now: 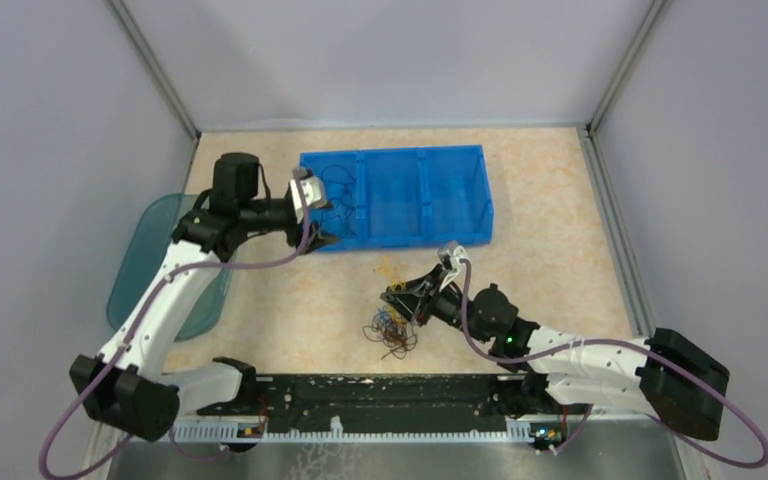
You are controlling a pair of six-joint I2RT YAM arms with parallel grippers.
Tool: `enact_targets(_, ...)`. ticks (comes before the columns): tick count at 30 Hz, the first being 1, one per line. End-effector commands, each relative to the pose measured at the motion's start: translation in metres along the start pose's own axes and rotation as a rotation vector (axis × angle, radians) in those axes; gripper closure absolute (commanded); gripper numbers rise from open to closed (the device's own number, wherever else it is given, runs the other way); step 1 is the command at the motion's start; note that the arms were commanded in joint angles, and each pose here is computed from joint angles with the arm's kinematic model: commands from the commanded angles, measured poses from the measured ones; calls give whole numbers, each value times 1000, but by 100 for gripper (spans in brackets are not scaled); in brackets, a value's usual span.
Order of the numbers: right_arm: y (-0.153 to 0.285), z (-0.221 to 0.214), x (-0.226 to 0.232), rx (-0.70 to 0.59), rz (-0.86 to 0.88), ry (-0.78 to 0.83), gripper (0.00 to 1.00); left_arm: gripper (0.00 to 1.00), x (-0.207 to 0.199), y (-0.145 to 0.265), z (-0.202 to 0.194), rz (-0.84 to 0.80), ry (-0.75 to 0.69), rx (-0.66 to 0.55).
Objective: Untangle the cables
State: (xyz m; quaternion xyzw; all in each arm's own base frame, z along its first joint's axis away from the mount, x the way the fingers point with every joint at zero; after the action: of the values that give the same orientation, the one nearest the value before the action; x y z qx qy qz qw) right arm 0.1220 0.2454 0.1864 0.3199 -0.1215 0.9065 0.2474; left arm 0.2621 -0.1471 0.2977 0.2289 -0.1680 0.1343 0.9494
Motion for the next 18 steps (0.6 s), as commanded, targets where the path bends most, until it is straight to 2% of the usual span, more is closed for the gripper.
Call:
enact_targets(1,-10,29,37,-61,160,12,71,26,-51,4,18,-187,3,-161)
enact_targets(8,-20,32,58,2,280,33,71,34,-79,1,36,-214,-110,-240)
enact_targets(13,-30,28,60,51,298,41,71,53,-84,-3,47,-224,-113,-279)
enact_targets(18,-32,24,55,56,269,44,71,64,-93,-1,58,-295,-83,-303)
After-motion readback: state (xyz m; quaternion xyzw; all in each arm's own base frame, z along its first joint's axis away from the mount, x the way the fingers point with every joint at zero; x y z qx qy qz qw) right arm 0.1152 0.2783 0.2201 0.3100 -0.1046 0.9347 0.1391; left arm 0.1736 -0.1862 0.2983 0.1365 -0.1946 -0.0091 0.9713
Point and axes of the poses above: each gripper's point midway between its finger pads, its own y axis back along the fingers, its own x axis along the line the jaws close on, z = x × y, the point moved 7 cm from there along y, back along the fingers, and after that the axes turned 10 degrees about -y, right-handed, at the moved point
